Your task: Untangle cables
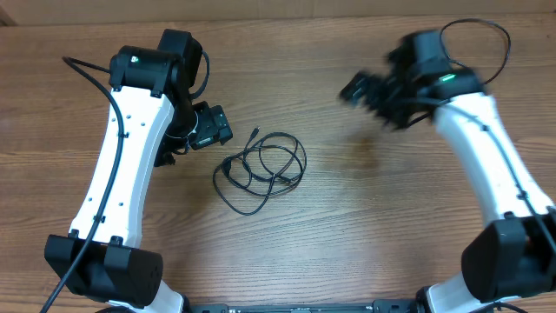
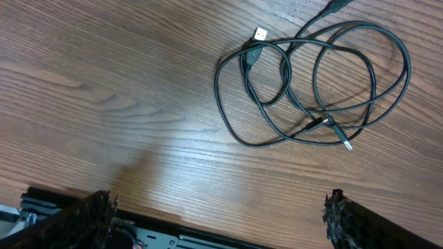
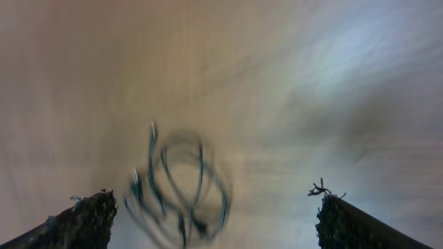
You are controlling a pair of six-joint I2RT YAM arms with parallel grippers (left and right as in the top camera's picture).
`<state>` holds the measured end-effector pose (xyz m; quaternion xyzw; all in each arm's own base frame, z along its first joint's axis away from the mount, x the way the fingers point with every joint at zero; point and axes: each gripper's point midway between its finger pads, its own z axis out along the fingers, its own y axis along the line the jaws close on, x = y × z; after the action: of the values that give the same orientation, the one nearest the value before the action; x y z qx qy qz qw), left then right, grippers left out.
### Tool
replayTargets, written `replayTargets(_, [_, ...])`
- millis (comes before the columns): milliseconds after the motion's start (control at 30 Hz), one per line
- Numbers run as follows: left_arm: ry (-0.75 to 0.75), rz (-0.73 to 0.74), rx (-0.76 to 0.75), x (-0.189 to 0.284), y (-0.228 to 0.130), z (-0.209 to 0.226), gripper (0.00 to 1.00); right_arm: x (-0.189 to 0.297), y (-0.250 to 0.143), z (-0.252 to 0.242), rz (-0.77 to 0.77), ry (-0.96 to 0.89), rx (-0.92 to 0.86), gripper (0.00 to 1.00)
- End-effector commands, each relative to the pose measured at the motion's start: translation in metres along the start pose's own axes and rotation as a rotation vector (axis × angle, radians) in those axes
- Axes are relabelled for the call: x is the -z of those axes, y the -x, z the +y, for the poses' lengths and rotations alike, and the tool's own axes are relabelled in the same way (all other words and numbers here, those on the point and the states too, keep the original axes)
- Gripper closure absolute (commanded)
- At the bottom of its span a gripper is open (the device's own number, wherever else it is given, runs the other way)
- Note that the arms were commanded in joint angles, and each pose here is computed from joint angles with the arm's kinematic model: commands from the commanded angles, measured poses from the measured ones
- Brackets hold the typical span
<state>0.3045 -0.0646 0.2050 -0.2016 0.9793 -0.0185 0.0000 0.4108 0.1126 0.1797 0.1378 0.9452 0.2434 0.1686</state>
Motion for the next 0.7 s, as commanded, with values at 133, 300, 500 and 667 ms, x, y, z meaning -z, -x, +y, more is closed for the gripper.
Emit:
replayTargets(133, [-0.013,0.001,-0.001,-0.002,0.0,-0.005,0.01,0.098,0.097,-0.01,-0.313,0.022,0.015,0.07])
replayTargets(300, [-0.013,0.001,0.0,-0.002,0.0,-0.005,0.01,0.109,0.132,-0.01,-0.362,0.02,0.019,0.13])
replayTargets(500, [-0.013,0.001,-0.001,-0.002,0.0,-0.005,0.01,0.073,0.174,-0.037,-0.391,-0.085,-0.003,0.0])
replayTargets(667, [-0.013,0.001,0.0,-0.002,0.0,-0.005,0.0,0.031,0.202,-0.067,-0.426,-0.178,0.081,0.0])
